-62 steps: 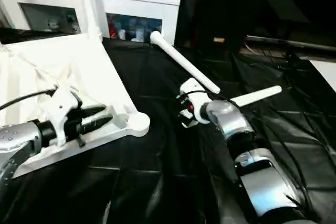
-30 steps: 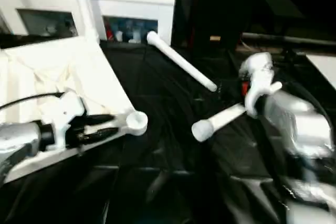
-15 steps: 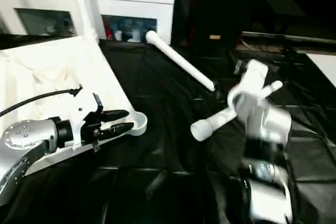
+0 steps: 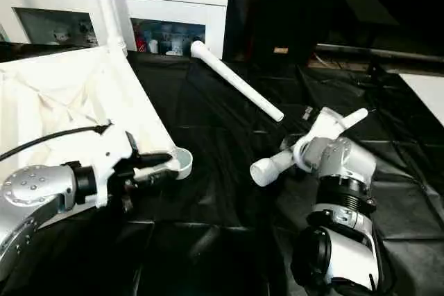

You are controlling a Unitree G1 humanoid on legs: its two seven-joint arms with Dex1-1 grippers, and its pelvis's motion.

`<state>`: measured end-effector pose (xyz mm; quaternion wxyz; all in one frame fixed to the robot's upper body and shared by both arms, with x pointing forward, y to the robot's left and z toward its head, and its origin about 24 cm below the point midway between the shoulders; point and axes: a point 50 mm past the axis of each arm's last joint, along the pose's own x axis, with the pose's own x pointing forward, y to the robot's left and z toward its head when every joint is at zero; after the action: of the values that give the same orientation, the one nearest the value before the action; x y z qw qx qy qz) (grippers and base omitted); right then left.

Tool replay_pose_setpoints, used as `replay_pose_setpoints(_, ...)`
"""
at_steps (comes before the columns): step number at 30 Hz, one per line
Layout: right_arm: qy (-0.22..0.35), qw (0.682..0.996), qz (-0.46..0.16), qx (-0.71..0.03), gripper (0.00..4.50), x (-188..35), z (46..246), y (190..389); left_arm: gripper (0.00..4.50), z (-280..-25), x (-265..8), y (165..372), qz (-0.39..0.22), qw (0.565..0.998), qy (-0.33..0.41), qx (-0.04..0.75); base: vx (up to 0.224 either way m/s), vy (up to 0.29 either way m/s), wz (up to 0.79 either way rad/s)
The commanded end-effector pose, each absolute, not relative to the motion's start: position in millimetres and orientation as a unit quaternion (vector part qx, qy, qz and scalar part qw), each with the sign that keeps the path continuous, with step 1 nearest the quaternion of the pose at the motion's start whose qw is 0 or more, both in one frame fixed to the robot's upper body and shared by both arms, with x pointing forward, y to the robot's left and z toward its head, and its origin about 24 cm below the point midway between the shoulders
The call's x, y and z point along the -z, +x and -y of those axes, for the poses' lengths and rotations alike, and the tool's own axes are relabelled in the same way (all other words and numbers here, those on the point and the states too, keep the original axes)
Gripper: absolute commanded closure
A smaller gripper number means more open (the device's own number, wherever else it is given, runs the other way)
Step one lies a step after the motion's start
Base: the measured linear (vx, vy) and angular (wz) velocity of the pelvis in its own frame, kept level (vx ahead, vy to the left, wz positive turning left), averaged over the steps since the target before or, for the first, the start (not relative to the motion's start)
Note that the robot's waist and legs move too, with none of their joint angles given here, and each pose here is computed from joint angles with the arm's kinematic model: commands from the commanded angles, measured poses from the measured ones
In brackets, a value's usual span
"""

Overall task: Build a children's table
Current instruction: Pick table leg

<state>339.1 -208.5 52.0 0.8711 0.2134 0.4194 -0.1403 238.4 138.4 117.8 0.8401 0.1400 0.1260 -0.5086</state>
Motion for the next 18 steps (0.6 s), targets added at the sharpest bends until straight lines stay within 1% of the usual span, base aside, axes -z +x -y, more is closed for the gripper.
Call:
replay_pose_setpoints(1, 0.21, 0.865, -0.434, 0.139, 0.04, -48, 211.4, 336.4, 2.71, -132, -121, 234, -0.122, 0.826, 0.147, 0.53, 0.0, 0.0, 0.0)
replay_pose_setpoints(3, 0.206, 0.864, -0.439, 0.138, 0.04, -46, 211.5, 335.9, 2.71, -130, -122, 233, -0.121, 0.823, 0.148, 0.535, 0.0, 0.0, 0.0)
replay_pose_setpoints(4, 0.203, 0.859, -0.451, 0.13, 0.2, -43, 210.7, 334.5, 2.71, -126, -123, 231, -0.119, 0.816, 0.151, 0.545, 0.0, 0.0, 0.0)
replay_pose_setpoints(5, 0.203, 0.859, -0.452, 0.13, 0.2, -43, 210.7, 334.4, 2.71, -126, -123, 231, -0.118, 0.816, 0.151, 0.546, 0.0, 0.0, 0.0)
replay_pose_setpoints(7, 0.204, 0.849, -0.474, 0.112, 0.41, -39, 208.3, 332.0, 2.71, -117, -127, 224, -0.116, 0.796, 0.157, 0.574, 0.0, 0.0, 0.0)
replay_pose_setpoints(10, 0.204, 0.849, -0.476, 0.108, 0.7, -39, 208.1, 332.8, 2.71, -117, -127, 223, -0.119, 0.793, 0.166, 0.575, 0.0, 0.0, 0.0)
replay_pose_setpoints(11, 0.204, 0.849, -0.476, 0.107, 0.7, -40, 208.3, 333.2, 2.71, -118, -127, 224, -0.12, 0.793, 0.169, 0.573, 0.0, 0.0, 0.0)
replay_pose_setpoints(12, 0.203, 0.849, -0.476, 0.106, 0.92, -40, 208.6, 333.7, 2.71, -118, -127, 224, -0.121, 0.794, 0.171, 0.571, 0.0, 0.0, 0.0)
replay_pose_setpoints(13, 0.203, 0.849, -0.477, 0.107, 0.92, -40, 209.8, 334.5, 2.71, -121, -124, 224, -0.136, 0.79, 0.183, 0.569, 0.0, 0.0, 0.0)
replay_pose_setpoints(14, 0.203, 0.848, -0.477, 0.107, 1.06, -41, 210.1, 334.7, 2.71, -121, -124, 224, -0.139, 0.789, 0.186, 0.569, 0.0, 0.0, 0.0)
replay_pose_setpoints(15, 0.203, 0.848, -0.477, 0.108, 1.16, -41, 211.3, 335.2, 2.44, -123, -123, 224, -0.146, 0.789, 0.196, 0.564, 0.0, 0.0, 0.0)
replay_pose_setpoints(17, 0.204, 0.848, -0.477, 0.109, 1.32, -41, 213.0, 335.1, 2.37, -125, -123, 226, -0.15, 0.791, 0.205, 0.557, 0.0, 0.0, 0.0)
replay_pose_setpoints(18, 0.205, 0.848, -0.476, 0.111, 1.32, -41, 214.4, 335.1, 2.37, -126, -123, 227, -0.155, 0.791, 0.209, 0.554, 0.0, 0.0, 0.0)
